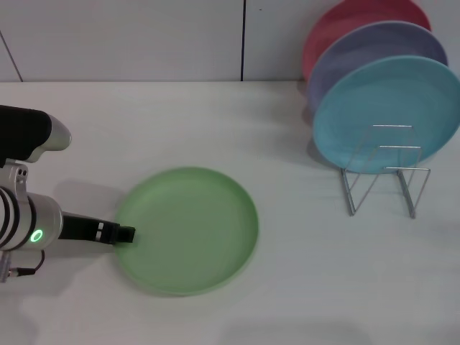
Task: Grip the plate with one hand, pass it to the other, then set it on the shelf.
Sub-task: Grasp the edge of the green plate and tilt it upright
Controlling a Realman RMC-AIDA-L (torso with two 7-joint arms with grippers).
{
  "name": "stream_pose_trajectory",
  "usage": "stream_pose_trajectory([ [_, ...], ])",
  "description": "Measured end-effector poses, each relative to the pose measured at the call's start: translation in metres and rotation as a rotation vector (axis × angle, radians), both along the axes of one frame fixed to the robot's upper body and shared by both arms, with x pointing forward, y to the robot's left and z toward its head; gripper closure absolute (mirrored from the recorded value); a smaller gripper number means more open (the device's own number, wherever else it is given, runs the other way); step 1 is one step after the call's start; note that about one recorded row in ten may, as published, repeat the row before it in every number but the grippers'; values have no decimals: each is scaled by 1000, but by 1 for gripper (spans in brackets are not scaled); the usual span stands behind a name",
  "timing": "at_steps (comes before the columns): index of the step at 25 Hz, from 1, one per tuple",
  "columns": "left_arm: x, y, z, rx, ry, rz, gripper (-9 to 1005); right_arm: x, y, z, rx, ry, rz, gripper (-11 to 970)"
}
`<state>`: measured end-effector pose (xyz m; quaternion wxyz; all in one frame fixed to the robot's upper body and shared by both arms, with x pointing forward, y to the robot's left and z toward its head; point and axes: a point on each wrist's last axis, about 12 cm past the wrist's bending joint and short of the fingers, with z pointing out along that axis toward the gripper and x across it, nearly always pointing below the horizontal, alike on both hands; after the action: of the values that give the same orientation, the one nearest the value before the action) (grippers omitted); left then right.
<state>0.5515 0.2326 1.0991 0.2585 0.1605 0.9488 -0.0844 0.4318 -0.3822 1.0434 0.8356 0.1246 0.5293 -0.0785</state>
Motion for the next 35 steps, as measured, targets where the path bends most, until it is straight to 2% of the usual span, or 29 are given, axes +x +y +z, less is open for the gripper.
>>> stream_pose_trajectory([
  [6,-1,0,0,2,4,-4,347,-1,0,0,-2,-5,0,142],
  [30,0,-1,5,33,0,-17,348,0,0,1,-4,-11,2,143],
  [35,2,-2,6,46,-4,-16,389,0,1,1,-4,-12,3,142],
])
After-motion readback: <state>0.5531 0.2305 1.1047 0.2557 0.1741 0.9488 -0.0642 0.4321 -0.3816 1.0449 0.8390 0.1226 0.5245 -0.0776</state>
